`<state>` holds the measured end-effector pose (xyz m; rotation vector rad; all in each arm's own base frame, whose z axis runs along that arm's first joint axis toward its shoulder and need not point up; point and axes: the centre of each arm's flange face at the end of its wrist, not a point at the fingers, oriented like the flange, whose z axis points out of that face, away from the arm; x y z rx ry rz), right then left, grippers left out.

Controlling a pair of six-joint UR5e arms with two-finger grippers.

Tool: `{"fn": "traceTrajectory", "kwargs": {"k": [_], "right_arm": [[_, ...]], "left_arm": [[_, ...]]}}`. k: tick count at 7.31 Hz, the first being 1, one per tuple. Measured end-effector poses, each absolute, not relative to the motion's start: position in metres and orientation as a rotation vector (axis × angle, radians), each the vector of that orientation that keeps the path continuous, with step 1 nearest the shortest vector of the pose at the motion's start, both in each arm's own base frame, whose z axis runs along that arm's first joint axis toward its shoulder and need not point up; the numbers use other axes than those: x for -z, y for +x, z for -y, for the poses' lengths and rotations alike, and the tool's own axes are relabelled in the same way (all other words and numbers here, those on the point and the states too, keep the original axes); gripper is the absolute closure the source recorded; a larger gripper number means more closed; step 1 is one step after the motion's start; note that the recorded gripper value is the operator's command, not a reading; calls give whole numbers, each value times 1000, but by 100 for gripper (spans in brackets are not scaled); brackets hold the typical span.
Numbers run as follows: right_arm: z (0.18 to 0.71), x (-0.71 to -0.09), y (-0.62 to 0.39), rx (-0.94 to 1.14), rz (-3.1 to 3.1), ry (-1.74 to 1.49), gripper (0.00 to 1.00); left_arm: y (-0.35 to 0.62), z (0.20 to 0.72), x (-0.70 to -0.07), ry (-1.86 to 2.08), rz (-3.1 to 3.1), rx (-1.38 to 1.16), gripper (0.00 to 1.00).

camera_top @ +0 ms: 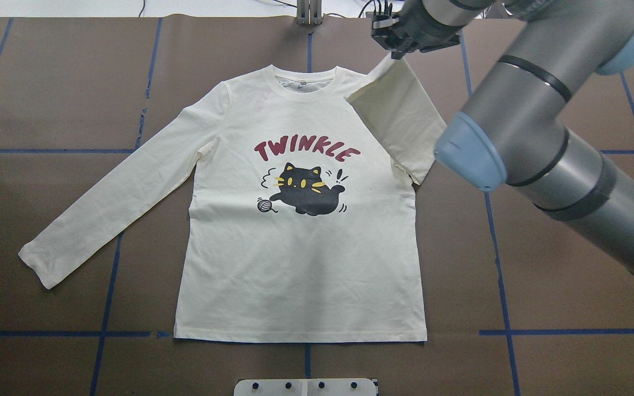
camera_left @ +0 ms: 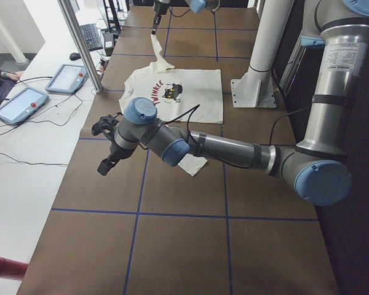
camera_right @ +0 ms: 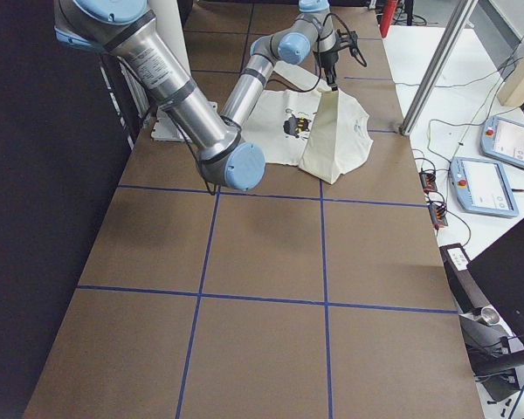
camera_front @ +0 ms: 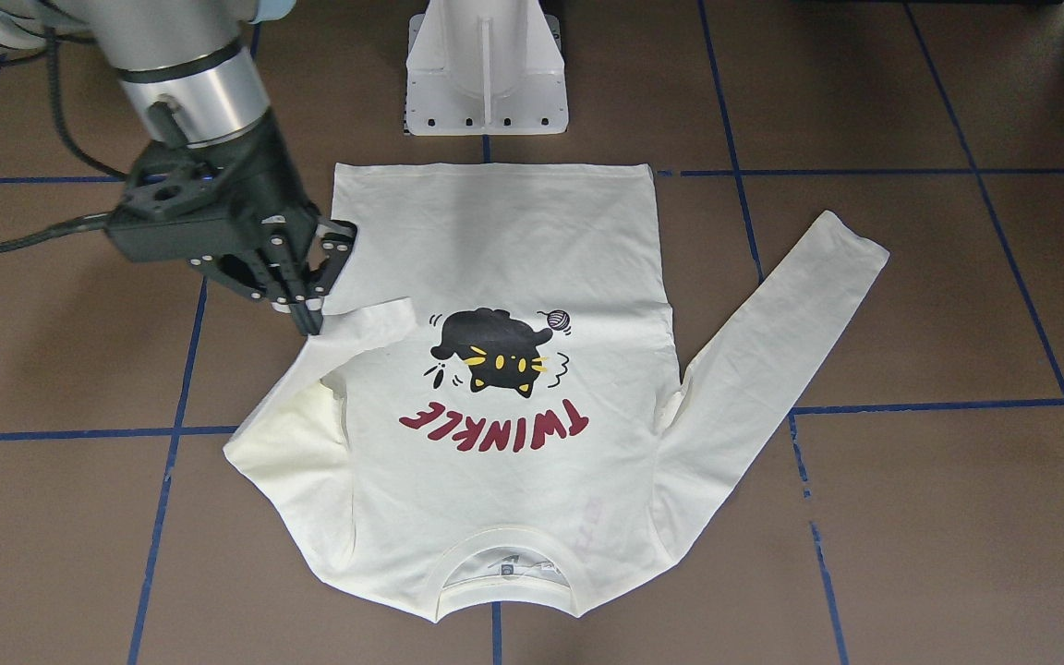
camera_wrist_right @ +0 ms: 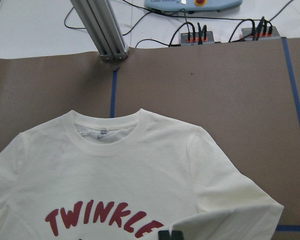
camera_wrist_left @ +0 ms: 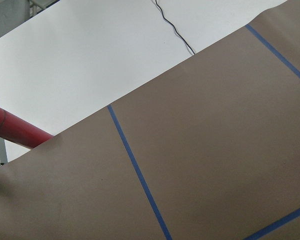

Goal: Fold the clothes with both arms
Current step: 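Lift the sleeve with the right gripper and fold it across the shirt chest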

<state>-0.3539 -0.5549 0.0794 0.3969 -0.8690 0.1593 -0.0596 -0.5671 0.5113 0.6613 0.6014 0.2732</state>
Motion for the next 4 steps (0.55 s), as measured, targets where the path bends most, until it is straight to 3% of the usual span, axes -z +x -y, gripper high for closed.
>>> {"fn": "traceTrajectory", "kwargs": {"k": [4], "right_arm": [[508,-23,-608,-106,777,511,100]], "left_arm": [[-60,562,-521,641,-605,-267,0]]}}
